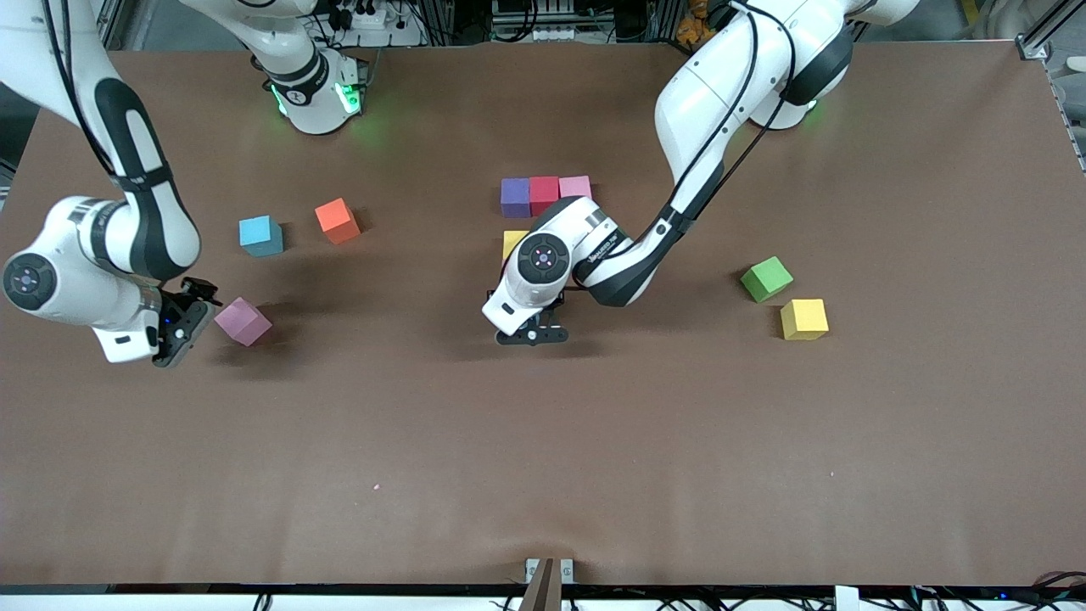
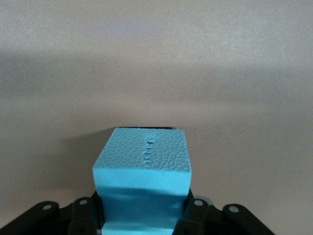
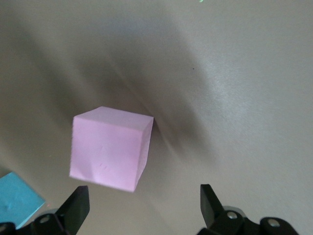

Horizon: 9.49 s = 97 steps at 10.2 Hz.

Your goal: Form number 2 with 11 blocks

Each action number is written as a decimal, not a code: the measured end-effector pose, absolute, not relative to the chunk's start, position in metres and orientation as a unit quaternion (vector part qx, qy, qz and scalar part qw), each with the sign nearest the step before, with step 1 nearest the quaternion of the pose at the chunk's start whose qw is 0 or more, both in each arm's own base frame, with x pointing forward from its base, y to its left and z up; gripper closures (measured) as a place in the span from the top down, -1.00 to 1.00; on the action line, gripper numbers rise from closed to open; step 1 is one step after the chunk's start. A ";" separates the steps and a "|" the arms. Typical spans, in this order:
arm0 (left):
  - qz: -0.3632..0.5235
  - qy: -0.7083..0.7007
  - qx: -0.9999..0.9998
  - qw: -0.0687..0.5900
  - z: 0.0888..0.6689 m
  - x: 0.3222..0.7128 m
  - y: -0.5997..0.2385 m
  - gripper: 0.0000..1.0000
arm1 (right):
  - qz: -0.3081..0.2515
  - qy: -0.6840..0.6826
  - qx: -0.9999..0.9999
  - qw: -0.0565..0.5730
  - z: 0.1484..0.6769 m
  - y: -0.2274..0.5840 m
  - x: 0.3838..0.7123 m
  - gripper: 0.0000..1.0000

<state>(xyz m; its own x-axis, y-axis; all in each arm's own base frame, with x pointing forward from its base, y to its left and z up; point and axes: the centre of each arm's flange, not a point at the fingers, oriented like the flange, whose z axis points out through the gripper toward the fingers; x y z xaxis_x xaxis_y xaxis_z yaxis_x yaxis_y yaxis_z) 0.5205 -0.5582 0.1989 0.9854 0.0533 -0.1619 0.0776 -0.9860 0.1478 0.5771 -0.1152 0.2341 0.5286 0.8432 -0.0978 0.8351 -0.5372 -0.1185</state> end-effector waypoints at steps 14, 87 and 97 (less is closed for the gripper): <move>-0.022 0.065 0.993 0.097 0.362 0.572 -0.509 1.00 | 0.075 -0.412 -0.907 0.041 0.209 -0.086 0.571 1.00; -0.052 0.166 0.985 0.023 0.392 0.653 -0.046 0.11 | 0.017 -0.697 -0.716 -0.003 0.205 0.549 0.529 0.20; -0.053 0.224 0.973 0.022 0.395 0.652 -0.059 0.11 | 0.023 -0.722 -0.691 -0.011 0.204 0.547 0.530 0.20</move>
